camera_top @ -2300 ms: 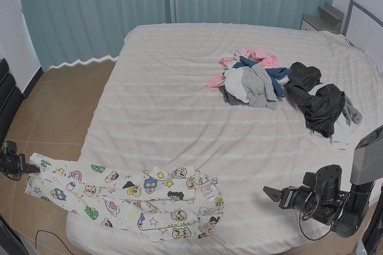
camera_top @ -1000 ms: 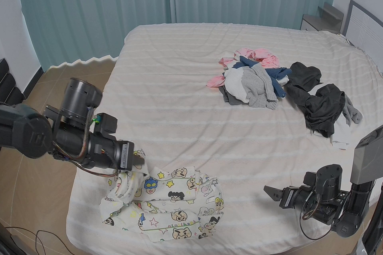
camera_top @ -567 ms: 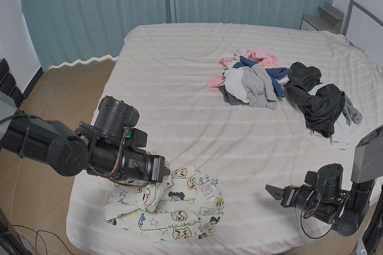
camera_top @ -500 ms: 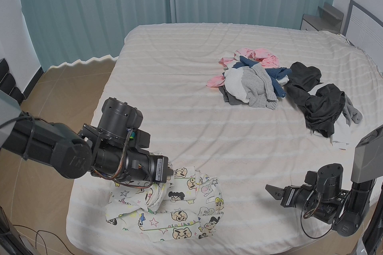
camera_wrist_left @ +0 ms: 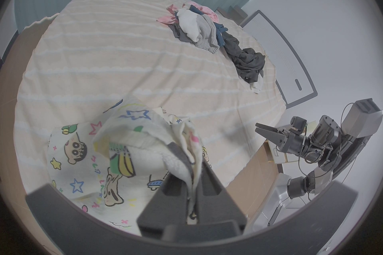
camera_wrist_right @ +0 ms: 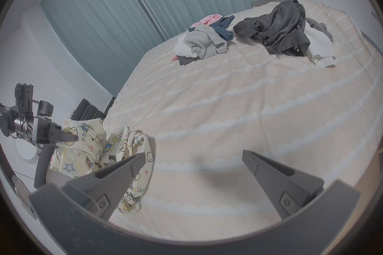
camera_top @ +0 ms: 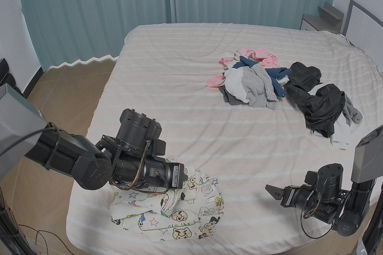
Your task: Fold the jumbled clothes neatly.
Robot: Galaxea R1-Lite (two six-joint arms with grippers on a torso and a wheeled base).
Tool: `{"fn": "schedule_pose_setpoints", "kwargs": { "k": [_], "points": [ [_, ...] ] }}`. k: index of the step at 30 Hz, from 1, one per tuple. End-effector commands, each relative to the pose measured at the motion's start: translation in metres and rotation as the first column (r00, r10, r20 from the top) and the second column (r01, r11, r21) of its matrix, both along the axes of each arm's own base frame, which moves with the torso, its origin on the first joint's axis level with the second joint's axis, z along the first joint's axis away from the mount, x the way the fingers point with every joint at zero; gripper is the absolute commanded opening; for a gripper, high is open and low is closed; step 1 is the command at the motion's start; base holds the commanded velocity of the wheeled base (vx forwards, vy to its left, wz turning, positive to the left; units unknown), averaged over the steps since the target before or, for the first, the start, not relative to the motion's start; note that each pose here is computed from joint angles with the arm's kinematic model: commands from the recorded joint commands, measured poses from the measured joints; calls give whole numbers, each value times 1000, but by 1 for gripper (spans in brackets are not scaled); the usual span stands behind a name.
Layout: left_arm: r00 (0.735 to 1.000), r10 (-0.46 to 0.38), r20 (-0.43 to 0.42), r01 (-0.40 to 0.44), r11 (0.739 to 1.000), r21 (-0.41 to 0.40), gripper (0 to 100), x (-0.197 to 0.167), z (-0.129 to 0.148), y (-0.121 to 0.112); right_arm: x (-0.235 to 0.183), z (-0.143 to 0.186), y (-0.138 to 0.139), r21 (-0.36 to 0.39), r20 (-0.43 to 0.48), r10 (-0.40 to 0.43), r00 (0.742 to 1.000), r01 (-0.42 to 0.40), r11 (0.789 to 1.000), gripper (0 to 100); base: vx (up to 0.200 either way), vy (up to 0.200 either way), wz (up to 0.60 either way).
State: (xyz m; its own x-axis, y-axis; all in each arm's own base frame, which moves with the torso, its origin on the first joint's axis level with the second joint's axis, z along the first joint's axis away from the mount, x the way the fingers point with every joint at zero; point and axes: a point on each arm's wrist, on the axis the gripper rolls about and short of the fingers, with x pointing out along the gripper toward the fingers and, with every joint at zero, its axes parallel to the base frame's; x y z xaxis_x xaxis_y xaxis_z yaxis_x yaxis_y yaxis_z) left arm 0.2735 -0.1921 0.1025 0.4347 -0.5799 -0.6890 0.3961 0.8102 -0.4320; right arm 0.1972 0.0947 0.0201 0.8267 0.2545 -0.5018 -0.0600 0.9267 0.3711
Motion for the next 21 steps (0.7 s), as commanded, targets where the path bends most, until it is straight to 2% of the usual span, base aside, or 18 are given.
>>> {"fn": "schedule_pose_setpoints", "kwargs": {
  "k": [1, 2, 6, 10, 15, 21],
  "points": [
    [1000, -15, -16, 15, 1000, 10, 0, -1, -9, -5, -3, -1, -1, -5, -10, 0, 1000, 0, 1000, 100, 0, 0, 0],
    [1000, -18, -17, 18, 1000, 11, 100, -2, -10, -6, -3, 0, -1, -4, -9, 0, 1000, 0, 1000, 100, 0, 0, 0],
    [1000, -9, -12, 8, 1000, -6, 100, -1, -10, -9, -3, -1, -1, -5, -10, 0, 1000, 0, 1000, 100, 0, 0, 0],
    [999, 41, 22, -39, 998, -51, 100, 1, -5, -13, -3, -1, -1, -5, -10, 0, 1000, 0, 1000, 100, 0, 0, 0],
    [997, 60, 50, -57, 997, -60, 100, 0, -5, -11, -3, -1, -1, -5, -10, 0, 1000, 0, 1000, 100, 0, 0, 0],
    [987, 129, 100, -118, 987, -108, 100, -15, 23, 25, 2, 2, 5, 23, 13, 39, 999, -39, 999, 100, 0, 0, 0]
  ]
}}
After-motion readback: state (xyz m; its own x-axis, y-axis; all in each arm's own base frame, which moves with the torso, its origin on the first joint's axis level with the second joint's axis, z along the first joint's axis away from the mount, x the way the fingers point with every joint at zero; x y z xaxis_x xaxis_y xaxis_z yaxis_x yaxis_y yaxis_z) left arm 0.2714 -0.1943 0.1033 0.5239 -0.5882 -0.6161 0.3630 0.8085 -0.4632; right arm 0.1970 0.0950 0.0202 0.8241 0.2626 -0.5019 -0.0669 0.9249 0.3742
